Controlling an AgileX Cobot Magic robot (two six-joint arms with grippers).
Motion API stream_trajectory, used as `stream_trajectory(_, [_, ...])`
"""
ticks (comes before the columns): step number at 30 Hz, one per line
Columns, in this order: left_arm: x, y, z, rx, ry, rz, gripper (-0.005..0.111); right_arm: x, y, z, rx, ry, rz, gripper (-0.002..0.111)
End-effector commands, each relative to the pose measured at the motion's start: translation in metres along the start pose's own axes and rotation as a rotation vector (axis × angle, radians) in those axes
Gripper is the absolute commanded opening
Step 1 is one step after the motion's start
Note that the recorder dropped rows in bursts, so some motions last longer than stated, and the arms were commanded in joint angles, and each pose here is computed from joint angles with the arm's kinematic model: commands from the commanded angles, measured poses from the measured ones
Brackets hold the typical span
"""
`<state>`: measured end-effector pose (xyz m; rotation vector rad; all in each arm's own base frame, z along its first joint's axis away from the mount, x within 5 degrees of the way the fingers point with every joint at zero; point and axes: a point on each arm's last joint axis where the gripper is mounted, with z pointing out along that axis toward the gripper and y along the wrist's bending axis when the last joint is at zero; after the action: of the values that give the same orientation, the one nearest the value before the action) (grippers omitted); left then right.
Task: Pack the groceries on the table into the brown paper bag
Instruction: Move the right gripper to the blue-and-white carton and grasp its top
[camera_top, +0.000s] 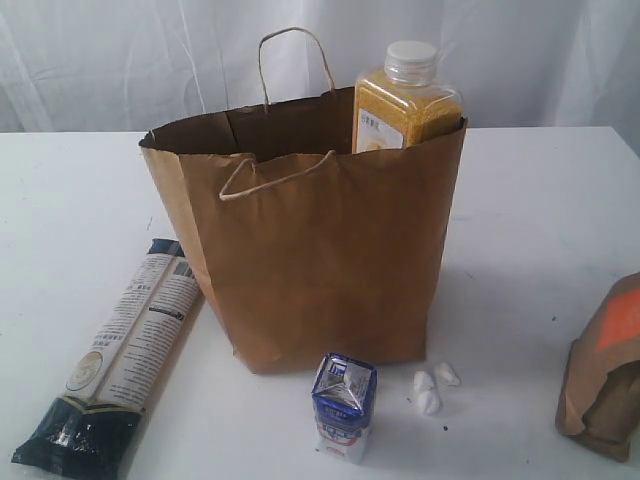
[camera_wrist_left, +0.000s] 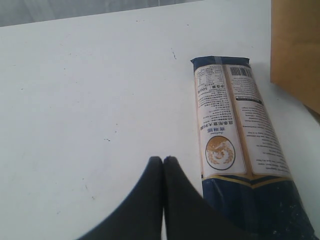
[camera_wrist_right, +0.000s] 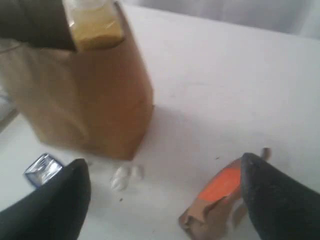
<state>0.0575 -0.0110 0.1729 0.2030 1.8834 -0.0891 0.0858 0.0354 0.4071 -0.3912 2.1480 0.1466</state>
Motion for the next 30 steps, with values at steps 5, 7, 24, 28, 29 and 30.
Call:
stream_trajectory(5, [0.001, 0.000, 0.000, 0.001, 0.003, -0.008, 0.000, 0.035, 0.057, 0.073, -0.389, 0.151, -0.256, 0.075])
stream_trajectory(7, [0.001, 0.000, 0.000, 0.001, 0.003, -0.008, 0.000, 0.037, 0.062, 0.086, -0.405, 0.152, -0.313, 0.075])
stream_trajectory(24, [0.001, 0.000, 0.000, 0.001, 0.003, -0.008, 0.000, 0.048, 0.079, 0.143, -0.427, 0.227, -0.555, 0.075])
stream_trajectory(28, [0.001, 0.000, 0.000, 0.001, 0.003, -0.008, 0.000, 0.050, 0.083, 0.158, -0.427, 0.239, -0.597, 0.075])
stream_trajectory(29, [0.001, 0.000, 0.000, 0.001, 0.003, -0.008, 0.000, 0.050, 0.084, 0.161, -0.431, 0.239, -0.615, 0.075])
stream_trajectory(30, [0.001, 0.000, 0.000, 0.001, 0.003, -0.008, 0.000, 0.051, 0.086, 0.164, -0.436, 0.242, -0.636, 0.075])
